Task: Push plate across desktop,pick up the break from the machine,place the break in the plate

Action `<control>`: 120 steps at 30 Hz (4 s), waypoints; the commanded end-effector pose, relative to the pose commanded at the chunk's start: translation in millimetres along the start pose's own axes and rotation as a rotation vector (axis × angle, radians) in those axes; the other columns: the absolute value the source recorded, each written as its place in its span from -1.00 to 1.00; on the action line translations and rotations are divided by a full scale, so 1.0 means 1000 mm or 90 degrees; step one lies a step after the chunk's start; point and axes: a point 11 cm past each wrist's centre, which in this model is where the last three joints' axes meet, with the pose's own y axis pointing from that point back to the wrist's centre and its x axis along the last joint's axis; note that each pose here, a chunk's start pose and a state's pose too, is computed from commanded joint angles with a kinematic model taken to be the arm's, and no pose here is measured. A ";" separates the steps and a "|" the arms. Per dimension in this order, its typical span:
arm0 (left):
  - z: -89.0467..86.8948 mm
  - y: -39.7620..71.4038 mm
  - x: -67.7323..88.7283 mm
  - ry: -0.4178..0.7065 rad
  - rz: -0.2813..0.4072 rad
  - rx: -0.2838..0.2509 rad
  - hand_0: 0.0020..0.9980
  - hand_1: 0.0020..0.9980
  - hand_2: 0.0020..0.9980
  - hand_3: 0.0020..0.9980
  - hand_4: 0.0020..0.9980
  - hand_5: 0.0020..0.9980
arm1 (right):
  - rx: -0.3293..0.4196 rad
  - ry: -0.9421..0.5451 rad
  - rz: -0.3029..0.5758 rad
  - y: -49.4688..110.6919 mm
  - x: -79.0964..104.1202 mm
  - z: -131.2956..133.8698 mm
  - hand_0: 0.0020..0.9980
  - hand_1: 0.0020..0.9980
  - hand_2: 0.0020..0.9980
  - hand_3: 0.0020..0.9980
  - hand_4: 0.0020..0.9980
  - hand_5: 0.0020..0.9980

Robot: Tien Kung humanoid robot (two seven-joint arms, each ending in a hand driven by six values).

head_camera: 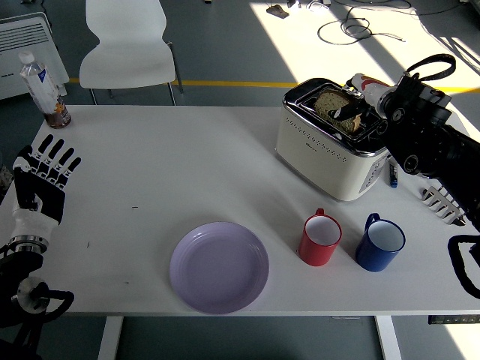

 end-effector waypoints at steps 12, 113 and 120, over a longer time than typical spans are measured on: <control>-0.001 0.001 0.001 0.001 0.002 -0.001 0.51 0.61 0.75 0.71 -0.01 1.00 | 0.009 0.014 0.010 0.001 0.003 -0.008 -0.45 -0.29 -0.13 -0.01 0.04 -0.70; 0.017 -0.005 0.013 0.004 0.027 -0.032 0.50 0.61 0.75 0.71 -0.02 1.00 | 0.375 -0.070 -0.377 0.129 -0.171 -0.116 -0.44 -0.47 -0.34 -0.16 -0.37 -0.63; 0.014 -0.004 0.012 0.001 0.025 -0.027 0.51 0.61 0.75 0.71 -0.02 1.00 | 0.400 -0.069 -0.355 0.128 -0.173 -0.109 -0.39 -0.52 -0.32 -0.09 -0.36 -0.56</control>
